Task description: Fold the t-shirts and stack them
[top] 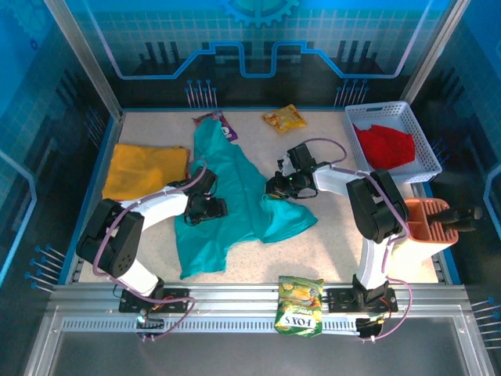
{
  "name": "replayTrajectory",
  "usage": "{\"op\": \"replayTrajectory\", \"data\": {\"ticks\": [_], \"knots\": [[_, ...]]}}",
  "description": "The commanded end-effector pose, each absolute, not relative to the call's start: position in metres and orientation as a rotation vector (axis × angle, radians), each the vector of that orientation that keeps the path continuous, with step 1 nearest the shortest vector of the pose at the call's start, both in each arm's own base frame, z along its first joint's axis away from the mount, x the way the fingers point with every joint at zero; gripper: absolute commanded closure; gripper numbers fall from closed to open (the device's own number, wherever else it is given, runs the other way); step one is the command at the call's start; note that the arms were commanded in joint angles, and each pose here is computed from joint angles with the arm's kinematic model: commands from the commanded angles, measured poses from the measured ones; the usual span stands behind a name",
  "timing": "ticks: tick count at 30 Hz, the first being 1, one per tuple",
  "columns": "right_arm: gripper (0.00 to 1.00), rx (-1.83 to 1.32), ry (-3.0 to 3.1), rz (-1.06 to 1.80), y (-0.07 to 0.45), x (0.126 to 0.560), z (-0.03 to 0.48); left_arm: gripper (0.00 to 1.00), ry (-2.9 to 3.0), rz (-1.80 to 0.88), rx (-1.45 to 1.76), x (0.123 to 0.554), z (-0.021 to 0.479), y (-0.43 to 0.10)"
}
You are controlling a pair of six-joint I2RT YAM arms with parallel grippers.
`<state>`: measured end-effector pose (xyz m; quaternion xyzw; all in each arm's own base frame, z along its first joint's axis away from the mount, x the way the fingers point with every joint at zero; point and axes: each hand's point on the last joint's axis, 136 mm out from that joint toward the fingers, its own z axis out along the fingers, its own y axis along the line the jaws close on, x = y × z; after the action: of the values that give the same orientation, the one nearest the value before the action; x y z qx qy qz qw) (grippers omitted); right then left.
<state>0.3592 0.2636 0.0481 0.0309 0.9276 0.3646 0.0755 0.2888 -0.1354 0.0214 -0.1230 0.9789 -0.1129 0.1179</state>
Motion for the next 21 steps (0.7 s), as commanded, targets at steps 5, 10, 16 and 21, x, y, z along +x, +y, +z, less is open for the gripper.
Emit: {"op": "replayTrajectory", "data": {"ticks": [5,10,16,21], "knots": [[0.98,-0.394,2.764,0.482,0.286,0.333,0.083,0.29,2.870,-0.322,-0.377,0.285,0.027,-0.121],[0.99,-0.679,2.688,0.066,0.303,0.298,0.085,0.29,2.850,-0.321,-0.413,0.288,0.035,-0.109],[0.81,-0.821,2.612,-0.117,0.316,0.279,0.074,0.29,2.848,-0.324,-0.428,0.287,0.033,-0.104],[0.46,-0.839,2.577,-0.003,0.329,0.282,0.094,0.29,2.854,-0.328,-0.420,0.286,0.032,-0.105]]}}
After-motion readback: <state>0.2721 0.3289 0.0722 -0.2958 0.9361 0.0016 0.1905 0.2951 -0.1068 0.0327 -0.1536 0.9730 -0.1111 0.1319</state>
